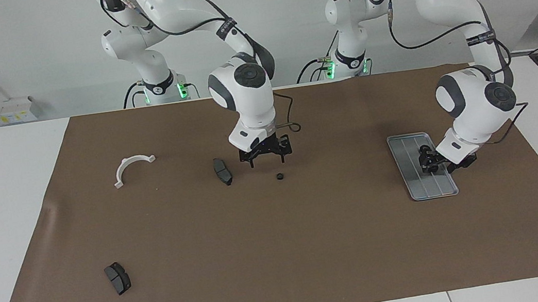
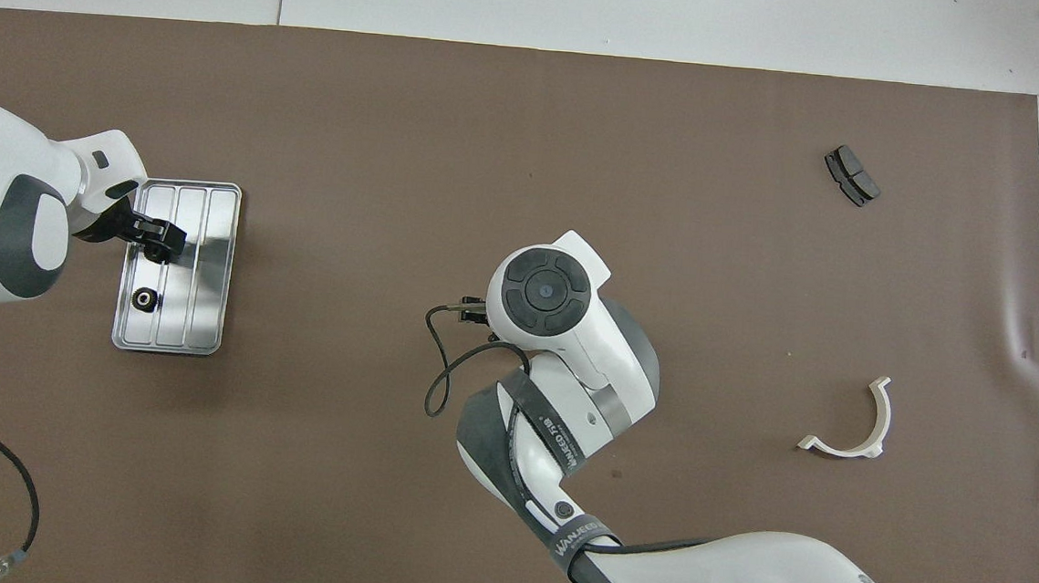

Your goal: Place bearing gear from tray to pile

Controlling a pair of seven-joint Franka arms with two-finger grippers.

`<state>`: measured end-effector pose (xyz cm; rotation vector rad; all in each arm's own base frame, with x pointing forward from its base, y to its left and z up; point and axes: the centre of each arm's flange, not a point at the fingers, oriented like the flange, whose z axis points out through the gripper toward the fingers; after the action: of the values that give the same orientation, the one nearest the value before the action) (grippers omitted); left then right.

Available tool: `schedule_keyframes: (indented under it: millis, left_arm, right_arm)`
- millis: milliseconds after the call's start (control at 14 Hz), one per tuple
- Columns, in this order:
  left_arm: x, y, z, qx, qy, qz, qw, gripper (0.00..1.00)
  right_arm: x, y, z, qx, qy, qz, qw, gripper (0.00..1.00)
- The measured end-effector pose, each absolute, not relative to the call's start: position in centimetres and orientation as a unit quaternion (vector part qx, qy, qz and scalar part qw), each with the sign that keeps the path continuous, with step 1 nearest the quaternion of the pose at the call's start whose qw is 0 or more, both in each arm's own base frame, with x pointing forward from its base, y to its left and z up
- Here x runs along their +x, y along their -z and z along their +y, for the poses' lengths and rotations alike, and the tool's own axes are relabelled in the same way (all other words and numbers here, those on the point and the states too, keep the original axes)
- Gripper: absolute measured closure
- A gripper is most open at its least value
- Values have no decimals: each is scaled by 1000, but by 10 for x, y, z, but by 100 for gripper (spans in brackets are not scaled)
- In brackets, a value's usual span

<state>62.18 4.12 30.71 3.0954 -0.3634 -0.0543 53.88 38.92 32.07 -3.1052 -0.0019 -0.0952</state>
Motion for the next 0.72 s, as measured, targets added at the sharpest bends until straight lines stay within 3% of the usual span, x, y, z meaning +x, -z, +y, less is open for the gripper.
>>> schedule_keyframes:
  millis: [287,501,716]
  left_arm:
    - [618,-301,37,995,23,-98,14,38]
    - [614,-298,37,995,18,-93,13,39]
    - [610,-298,38,996,16,-89,12,41]
  right_arm:
    - [536,-299,403,-999,34,-12,12,13]
    - [536,-290,409,-999,48,-12,-2,19]
    - [541,-295,411,-998,60,-12,6,35]
